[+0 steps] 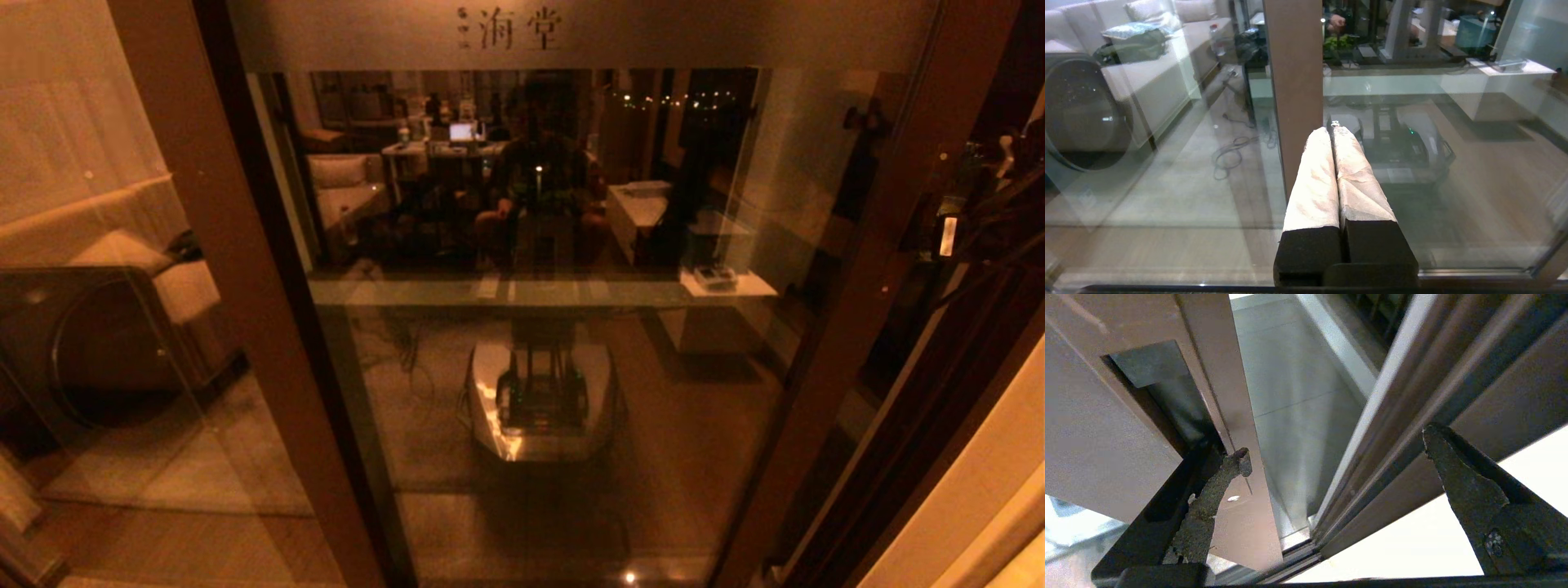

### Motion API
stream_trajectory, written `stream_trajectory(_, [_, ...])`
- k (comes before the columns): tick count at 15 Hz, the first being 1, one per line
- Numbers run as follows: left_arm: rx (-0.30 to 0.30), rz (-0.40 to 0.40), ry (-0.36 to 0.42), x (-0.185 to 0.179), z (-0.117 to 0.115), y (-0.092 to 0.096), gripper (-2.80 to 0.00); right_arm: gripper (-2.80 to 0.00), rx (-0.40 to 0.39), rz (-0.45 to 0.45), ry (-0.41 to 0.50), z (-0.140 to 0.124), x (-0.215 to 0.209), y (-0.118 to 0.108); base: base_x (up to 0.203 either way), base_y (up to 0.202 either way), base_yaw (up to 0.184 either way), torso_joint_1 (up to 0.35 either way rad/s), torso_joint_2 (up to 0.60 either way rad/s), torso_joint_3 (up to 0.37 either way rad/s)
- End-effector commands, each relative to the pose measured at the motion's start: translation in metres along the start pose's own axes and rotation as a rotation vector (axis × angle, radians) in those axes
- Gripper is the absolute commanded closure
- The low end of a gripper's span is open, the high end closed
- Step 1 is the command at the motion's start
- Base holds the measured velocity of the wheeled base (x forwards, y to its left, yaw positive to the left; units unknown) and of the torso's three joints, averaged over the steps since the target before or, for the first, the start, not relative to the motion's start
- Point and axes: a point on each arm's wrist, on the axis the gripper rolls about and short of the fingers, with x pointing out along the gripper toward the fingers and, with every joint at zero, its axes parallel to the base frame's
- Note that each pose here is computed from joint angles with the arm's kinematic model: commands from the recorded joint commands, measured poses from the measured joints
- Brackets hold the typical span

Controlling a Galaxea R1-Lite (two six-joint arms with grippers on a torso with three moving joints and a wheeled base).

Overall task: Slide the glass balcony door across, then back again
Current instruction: Close the slid door

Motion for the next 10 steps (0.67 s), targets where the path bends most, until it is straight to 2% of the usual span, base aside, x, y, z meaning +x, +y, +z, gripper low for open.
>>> stream_trajectory(1, [-0.002,0.000,0.034,0.002,-0.009,0.000,0.00,-2.80,-0.001,0.004,0.001,0.001,-0.003,-0.001,0.000,0.000,0.000,0.000,0.00,0.000])
stream_trajectory(10, [-0.001,-0.002,0.034,0.002,-0.009,0.000,0.00,-2.80,-0.015,-0.035,0.001,-0.001,0.005,-0.016,0.000,0.000,0.000,0.000,0.00,0.000])
